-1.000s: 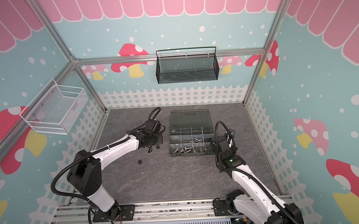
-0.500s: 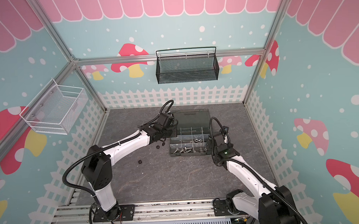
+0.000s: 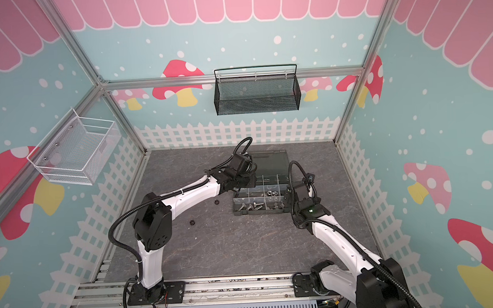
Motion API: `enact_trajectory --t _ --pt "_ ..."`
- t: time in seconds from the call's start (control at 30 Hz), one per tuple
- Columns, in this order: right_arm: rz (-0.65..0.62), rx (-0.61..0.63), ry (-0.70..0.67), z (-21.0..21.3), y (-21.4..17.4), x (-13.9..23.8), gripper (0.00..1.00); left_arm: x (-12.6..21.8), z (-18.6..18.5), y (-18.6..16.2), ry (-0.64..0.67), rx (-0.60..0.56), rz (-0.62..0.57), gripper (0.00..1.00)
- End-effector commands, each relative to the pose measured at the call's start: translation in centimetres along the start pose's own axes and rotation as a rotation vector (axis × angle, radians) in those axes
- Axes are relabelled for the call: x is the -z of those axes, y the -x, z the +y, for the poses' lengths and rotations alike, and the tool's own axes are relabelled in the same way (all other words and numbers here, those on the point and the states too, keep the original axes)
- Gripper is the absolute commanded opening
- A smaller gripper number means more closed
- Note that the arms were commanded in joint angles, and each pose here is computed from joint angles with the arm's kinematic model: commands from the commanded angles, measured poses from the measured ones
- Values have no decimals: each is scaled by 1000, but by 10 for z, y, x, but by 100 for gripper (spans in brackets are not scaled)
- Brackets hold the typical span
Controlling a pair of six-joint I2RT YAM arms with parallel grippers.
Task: Sort the screws and nuts into containers
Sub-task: 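Lift the black nut with the left gripper and carry it over the box, then open the left gripper to drop the black nut into a compartment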
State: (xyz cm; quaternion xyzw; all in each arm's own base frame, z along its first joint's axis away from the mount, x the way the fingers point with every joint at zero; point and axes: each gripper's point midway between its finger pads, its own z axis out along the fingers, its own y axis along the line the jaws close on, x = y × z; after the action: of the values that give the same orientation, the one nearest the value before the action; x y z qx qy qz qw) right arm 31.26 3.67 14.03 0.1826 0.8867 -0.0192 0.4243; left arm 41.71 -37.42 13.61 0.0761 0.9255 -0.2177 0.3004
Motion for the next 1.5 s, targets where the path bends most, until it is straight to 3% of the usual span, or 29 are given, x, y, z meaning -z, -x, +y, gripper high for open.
enact_trajectory --t 0.0,0.6,0.77,0.87,1.1,1.47 --pt "-18 -7 -17 -6 4 4 97 -5 -14 2 -35 -3 1 13" --pt "-37 -31 -13 -9 6 9 97 -39 0 -36 26 -28 108 19" --pt "-39 -31 -12 -8 7 9 97 -39 1 -39 33 -33 118 35" --pt "-41 -37 -11 -8 8 9 97 -32 -2 -35 25 -40 109 42" --pt "-41 -37 -7 -7 9 10 97 -9 -8 -19 16 -50 68 47" --pt "-42 -43 -2 -6 10 11 97 75 -7 20 31 -42 -122 52"
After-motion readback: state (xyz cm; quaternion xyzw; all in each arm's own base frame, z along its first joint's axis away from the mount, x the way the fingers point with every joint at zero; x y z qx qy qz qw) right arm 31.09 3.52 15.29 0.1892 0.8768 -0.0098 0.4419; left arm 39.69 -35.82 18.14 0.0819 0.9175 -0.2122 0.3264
